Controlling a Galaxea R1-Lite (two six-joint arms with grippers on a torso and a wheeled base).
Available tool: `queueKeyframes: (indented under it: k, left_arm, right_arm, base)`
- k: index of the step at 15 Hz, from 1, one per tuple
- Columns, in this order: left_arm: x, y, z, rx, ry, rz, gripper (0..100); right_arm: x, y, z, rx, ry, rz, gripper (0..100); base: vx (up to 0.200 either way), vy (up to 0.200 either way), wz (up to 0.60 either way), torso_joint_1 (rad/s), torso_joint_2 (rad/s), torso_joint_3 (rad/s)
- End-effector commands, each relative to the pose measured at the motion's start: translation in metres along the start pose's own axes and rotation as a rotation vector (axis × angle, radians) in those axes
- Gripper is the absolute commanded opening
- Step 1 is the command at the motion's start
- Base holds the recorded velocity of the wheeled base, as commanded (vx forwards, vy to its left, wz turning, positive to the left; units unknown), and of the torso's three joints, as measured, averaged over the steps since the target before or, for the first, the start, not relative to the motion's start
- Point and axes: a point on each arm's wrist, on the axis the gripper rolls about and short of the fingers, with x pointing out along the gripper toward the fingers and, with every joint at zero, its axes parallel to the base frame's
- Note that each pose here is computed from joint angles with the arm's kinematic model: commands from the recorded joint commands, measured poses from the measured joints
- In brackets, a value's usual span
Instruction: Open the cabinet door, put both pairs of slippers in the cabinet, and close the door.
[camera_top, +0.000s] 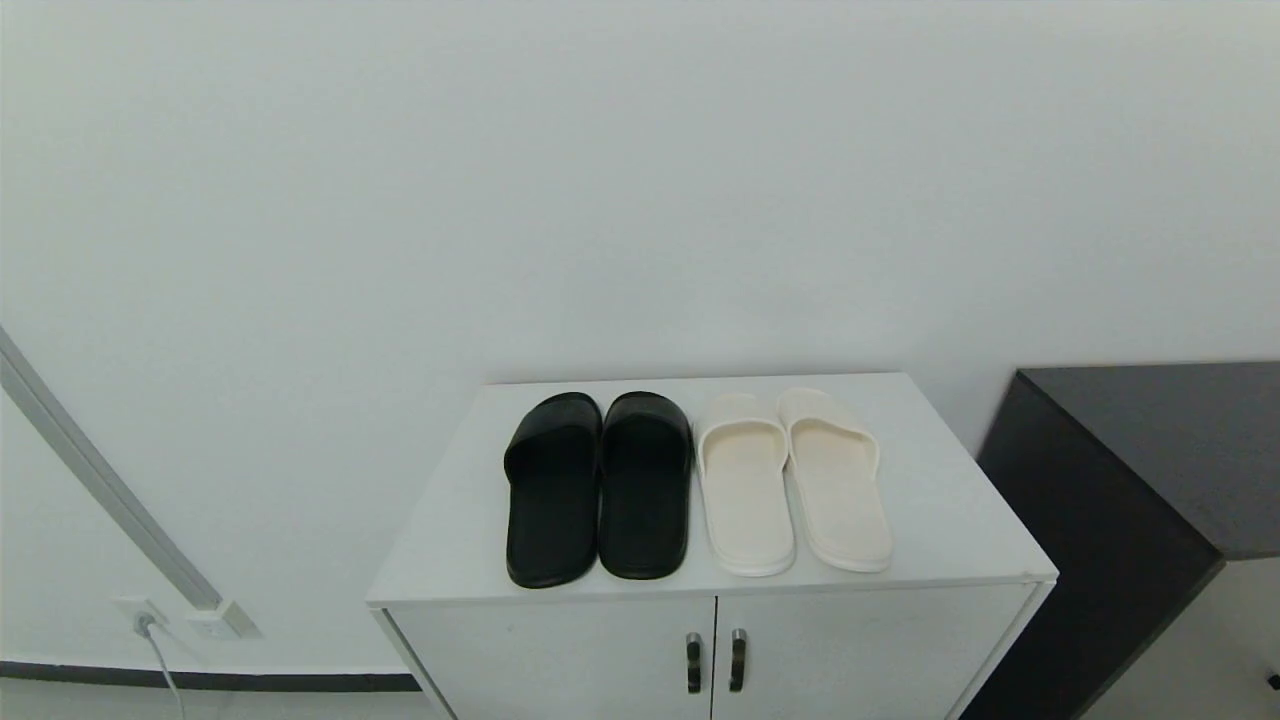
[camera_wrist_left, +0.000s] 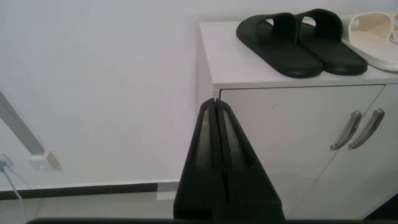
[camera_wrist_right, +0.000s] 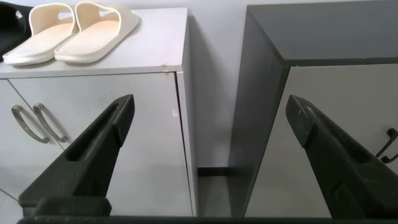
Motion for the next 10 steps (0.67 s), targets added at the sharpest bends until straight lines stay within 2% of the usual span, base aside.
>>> queueKeyframes:
  k: [1, 10]
  left_arm:
    - [0.0001, 0.0, 0.0, 0.0, 0.001, 0.0, 0]
    - [0.0001, 0.0, 0.0, 0.0, 0.001, 0.0, 0]
  right_arm:
    - [0.0, 0.0, 0.0, -0.001, 0.0, 0.001, 100]
    - [-0.0001, 0.0, 0.0006, -0.008, -0.003, 0.001, 100]
  base:
    - [0.0, 0.0, 0.0, 0.0, 0.0, 0.0]
    - [0.0, 0.0, 0.0, 0.0, 0.0, 0.0]
